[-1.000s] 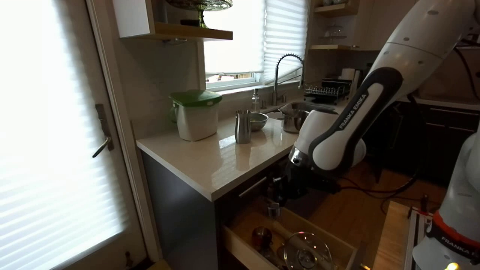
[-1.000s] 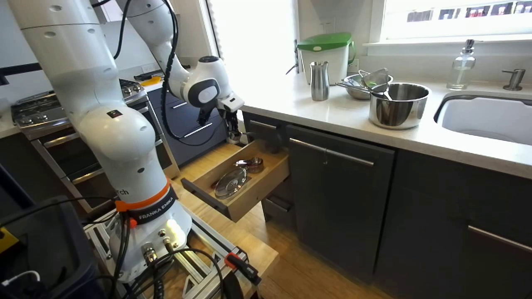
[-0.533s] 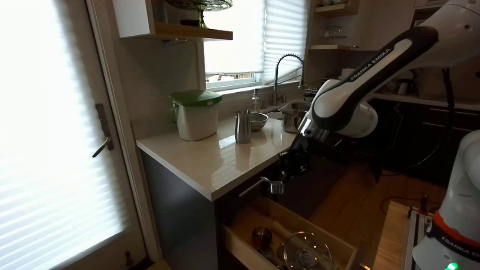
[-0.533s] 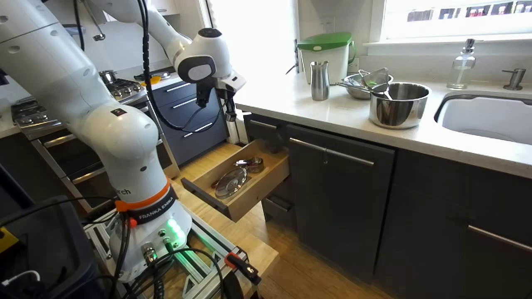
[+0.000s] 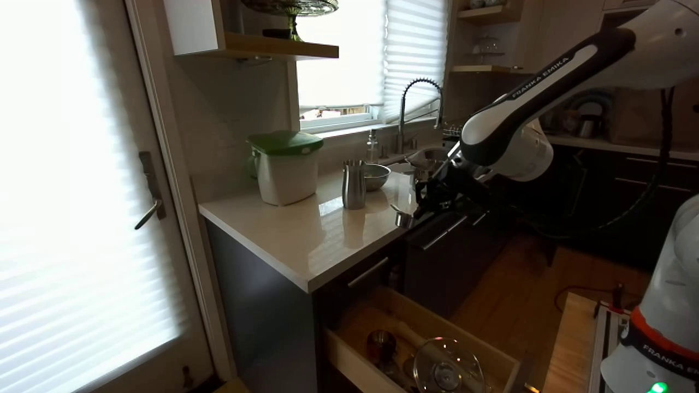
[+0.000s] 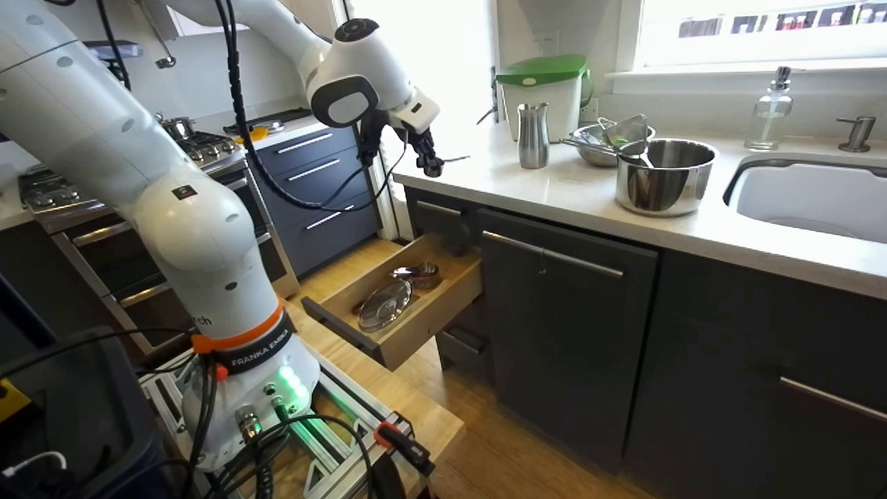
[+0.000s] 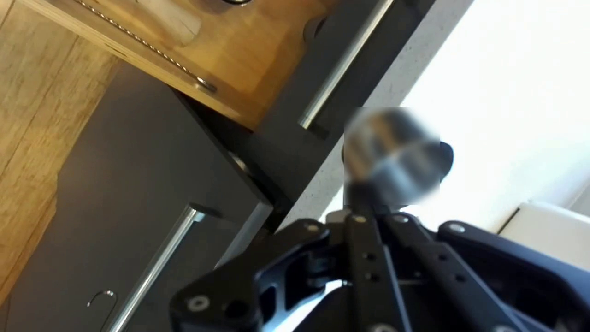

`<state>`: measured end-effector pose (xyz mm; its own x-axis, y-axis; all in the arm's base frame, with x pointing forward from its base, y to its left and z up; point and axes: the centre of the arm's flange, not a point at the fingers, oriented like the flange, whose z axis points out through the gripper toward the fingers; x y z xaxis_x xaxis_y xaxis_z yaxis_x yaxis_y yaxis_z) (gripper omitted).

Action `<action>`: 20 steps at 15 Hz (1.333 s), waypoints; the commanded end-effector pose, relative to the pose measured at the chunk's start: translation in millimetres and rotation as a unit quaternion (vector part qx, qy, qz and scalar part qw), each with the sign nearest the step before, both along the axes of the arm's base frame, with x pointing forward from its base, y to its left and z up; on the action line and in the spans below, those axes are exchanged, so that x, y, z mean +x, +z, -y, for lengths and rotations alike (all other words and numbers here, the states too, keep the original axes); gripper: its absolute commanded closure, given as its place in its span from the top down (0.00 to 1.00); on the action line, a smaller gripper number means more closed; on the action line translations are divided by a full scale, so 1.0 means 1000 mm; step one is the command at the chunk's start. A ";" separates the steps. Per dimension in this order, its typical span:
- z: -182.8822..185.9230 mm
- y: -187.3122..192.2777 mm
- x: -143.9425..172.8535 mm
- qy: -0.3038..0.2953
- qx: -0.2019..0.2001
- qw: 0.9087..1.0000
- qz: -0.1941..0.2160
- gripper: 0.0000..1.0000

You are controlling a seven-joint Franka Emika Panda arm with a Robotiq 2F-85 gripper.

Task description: Remove one measuring cup from the open drawer and put it on the counter

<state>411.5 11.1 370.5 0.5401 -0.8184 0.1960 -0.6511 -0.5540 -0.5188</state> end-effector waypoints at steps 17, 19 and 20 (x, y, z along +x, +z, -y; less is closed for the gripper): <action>-0.045 -0.018 0.084 -0.056 -0.171 0.975 0.130 0.00; -0.053 -0.014 0.083 -0.049 -0.185 0.972 0.138 0.00; -0.059 -0.014 0.079 -0.037 -0.181 0.973 0.135 0.00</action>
